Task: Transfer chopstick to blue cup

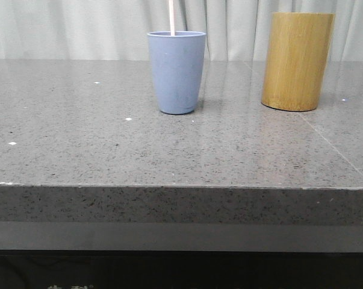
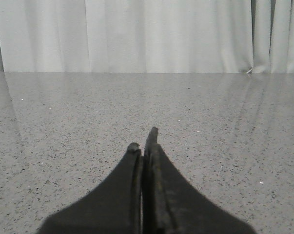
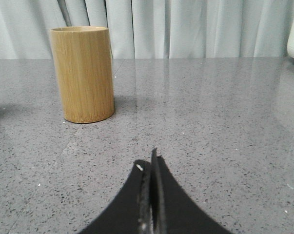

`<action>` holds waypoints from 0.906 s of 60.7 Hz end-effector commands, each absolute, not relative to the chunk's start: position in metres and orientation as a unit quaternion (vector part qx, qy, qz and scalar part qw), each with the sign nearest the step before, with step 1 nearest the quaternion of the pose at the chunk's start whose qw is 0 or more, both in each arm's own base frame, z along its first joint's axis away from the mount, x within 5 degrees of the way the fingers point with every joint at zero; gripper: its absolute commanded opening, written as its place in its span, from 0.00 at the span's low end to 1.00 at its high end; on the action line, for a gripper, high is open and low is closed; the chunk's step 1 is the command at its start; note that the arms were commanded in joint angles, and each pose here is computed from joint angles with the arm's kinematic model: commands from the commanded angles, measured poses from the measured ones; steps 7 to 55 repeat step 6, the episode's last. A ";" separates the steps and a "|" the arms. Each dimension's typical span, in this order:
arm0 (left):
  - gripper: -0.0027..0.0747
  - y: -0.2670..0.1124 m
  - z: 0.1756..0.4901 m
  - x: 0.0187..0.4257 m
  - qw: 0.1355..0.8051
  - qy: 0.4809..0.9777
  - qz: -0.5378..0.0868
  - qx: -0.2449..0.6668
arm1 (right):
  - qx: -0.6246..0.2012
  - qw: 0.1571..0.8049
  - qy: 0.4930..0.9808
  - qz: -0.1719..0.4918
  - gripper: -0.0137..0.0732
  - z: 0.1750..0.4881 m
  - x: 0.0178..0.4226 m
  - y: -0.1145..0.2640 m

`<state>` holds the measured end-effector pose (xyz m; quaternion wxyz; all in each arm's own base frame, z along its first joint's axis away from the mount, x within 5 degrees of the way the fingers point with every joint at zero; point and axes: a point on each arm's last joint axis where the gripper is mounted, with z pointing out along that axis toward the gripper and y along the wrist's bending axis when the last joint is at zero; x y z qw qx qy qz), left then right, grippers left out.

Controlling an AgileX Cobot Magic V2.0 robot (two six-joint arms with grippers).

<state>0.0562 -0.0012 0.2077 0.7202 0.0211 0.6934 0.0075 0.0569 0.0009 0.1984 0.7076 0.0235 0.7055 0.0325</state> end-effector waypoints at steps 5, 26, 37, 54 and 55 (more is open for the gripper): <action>0.01 -0.001 0.212 0.054 0.750 0.661 0.001 0.015 | 0.023 0.743 0.668 0.026 0.02 0.208 0.055 0.000; 0.01 -0.001 0.212 0.054 0.750 0.661 0.001 0.015 | 0.023 0.743 0.668 0.026 0.02 0.208 0.055 0.000; 0.01 -0.001 0.212 0.054 0.750 0.661 0.001 0.015 | 0.023 0.743 0.668 0.026 0.02 0.208 0.055 0.000; 0.01 -0.001 0.212 0.054 0.750 0.661 0.001 0.015 | 0.023 0.743 0.668 0.026 0.02 0.208 0.055 0.000; 0.01 -0.001 0.212 0.054 0.750 0.661 0.001 0.015 | 0.023 0.743 0.668 0.026 0.02 0.208 0.055 0.000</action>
